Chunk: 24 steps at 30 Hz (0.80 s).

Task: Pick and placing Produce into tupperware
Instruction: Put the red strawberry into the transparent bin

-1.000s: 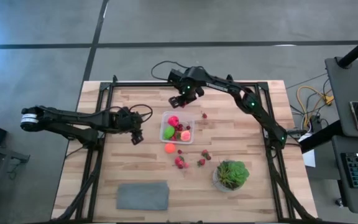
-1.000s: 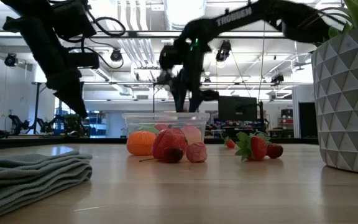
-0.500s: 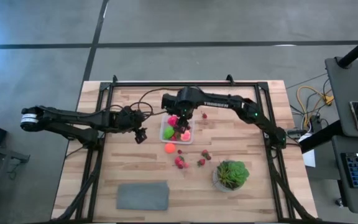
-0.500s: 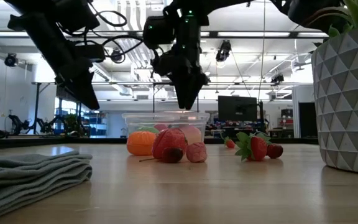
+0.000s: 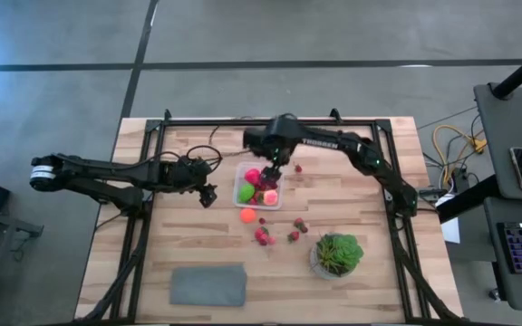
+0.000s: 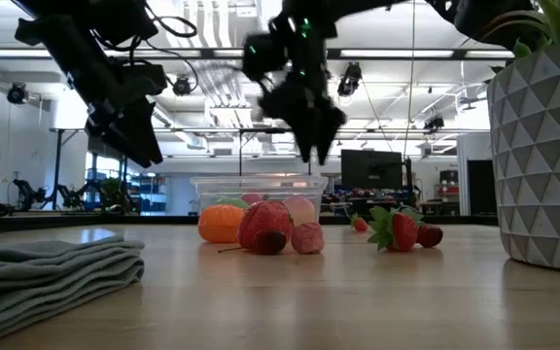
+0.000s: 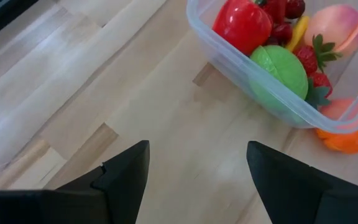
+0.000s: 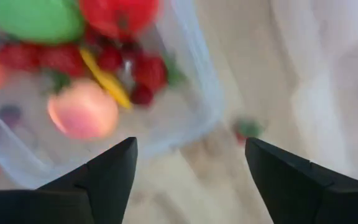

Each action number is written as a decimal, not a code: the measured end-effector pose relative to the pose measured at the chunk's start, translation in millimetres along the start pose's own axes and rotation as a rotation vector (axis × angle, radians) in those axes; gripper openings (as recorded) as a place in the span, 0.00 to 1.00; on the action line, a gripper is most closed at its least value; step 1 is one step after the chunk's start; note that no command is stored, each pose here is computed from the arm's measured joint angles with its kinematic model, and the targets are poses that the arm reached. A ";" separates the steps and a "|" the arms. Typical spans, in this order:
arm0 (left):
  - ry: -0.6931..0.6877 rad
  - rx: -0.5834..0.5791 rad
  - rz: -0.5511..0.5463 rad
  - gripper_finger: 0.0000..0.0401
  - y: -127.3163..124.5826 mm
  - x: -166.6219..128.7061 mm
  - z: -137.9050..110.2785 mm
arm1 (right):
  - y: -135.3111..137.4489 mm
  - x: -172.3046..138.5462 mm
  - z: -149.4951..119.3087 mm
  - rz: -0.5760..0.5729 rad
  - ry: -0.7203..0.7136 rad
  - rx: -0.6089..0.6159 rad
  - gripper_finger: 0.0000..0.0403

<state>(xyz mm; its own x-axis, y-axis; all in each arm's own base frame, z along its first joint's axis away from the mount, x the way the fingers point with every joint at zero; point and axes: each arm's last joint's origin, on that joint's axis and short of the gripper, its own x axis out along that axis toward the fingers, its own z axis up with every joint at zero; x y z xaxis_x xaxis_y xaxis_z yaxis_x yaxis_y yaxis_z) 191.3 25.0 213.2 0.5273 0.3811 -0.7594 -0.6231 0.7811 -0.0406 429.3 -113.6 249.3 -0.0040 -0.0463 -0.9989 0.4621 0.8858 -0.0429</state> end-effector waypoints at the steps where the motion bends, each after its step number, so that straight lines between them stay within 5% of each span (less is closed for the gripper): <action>1: 0.000 0.000 0.000 0.63 0.0 0.0 0.0 | -8.1 2.6 -1.6 0.037 0.047 0.028 0.72; 12: -0.036 -0.017 -0.060 0.63 -3.7 0.0 4.7 | -60.4 22.0 -18.8 0.007 0.113 0.019 0.69; 24: -0.055 -0.026 -0.043 0.63 -1.5 0.9 6.8 | -63.8 72.1 -42.8 0.010 0.079 0.052 0.68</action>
<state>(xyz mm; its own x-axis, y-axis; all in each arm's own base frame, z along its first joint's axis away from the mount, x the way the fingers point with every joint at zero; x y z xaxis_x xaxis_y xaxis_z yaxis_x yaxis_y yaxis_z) 196.7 27.5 217.0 0.5843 0.3747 -0.7199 -0.6136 0.7845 -0.0897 361.6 -153.7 179.3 -0.0682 0.0010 -0.9977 0.5079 0.8607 -0.0339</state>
